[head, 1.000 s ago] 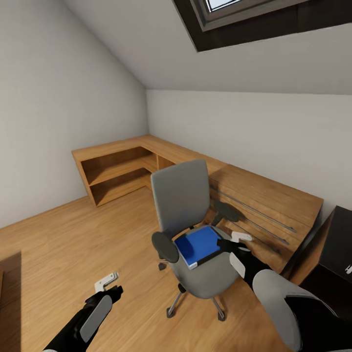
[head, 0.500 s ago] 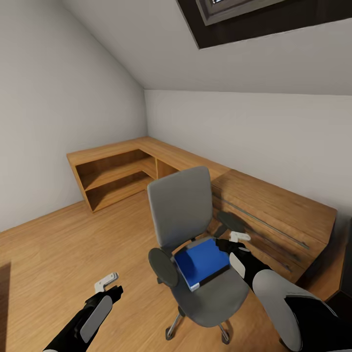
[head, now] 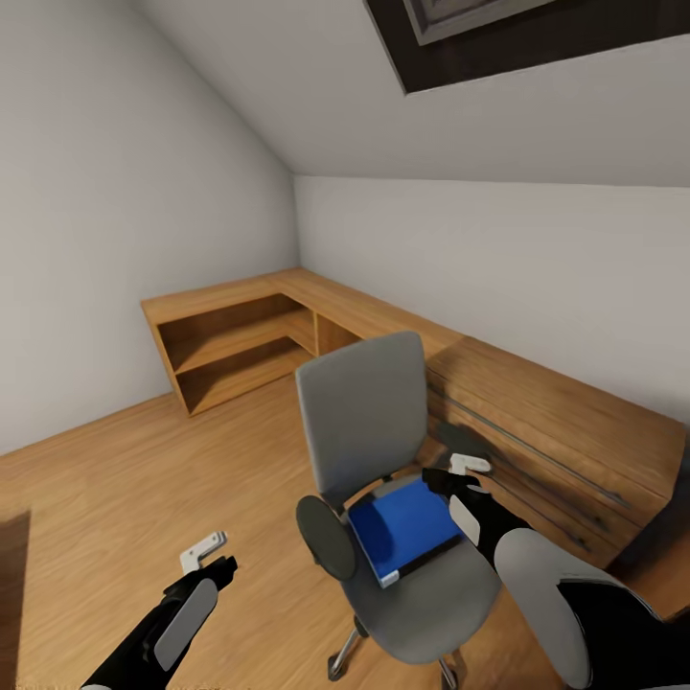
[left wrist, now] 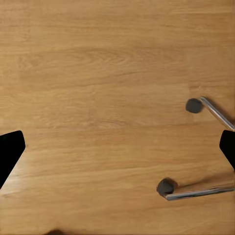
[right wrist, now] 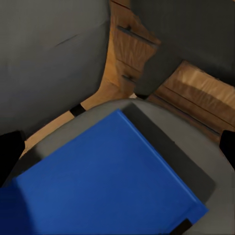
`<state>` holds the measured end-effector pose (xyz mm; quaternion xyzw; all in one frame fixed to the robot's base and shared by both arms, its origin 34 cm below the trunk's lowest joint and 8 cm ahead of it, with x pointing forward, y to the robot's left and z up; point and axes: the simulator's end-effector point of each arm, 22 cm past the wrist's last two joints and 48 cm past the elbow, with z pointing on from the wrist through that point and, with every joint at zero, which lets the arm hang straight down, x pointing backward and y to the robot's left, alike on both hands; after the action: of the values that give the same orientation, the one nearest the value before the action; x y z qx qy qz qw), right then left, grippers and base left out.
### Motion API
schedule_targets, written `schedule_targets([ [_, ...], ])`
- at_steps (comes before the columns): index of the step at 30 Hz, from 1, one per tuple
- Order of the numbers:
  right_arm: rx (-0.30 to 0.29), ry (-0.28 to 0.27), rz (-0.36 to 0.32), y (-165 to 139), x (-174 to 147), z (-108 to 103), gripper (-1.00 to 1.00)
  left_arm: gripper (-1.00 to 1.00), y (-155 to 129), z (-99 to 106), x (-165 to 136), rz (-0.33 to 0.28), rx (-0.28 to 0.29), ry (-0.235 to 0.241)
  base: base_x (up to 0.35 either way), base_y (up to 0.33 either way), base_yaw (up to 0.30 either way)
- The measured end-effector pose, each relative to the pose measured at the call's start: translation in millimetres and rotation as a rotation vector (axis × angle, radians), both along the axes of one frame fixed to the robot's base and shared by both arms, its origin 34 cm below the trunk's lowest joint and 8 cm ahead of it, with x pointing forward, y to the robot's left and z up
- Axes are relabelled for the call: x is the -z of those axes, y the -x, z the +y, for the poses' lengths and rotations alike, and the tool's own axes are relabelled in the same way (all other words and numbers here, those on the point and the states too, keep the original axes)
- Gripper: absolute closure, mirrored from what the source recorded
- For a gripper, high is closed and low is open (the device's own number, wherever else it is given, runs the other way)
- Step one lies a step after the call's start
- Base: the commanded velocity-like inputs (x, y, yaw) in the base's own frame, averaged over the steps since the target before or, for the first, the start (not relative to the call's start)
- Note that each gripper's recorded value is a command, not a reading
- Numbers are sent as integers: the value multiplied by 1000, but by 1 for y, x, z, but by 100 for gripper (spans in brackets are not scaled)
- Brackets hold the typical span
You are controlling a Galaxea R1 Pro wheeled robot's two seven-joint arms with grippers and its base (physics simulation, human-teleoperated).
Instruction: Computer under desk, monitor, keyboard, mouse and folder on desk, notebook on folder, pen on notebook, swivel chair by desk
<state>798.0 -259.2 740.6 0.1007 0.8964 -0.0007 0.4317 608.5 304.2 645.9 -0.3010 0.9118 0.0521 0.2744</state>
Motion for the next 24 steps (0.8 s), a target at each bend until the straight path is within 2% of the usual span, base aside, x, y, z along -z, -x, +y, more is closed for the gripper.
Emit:
schedule_targets([
  [5, 0, 4, -1, 0, 1, -2, -100, -100, -11, -4, -10, -35, -1, 10, 3, -1, 135],
  [12, 0, 11, -5, -1, 11, -5, -100, -100, -30, -10, -21, -95, 2, 21, 0, 0, 25],
  [24, 0, 11, -4, -1, 30, -5, -100, -100, -29, -12, -1, -94, 1, 26, 0, 0, 0],
])
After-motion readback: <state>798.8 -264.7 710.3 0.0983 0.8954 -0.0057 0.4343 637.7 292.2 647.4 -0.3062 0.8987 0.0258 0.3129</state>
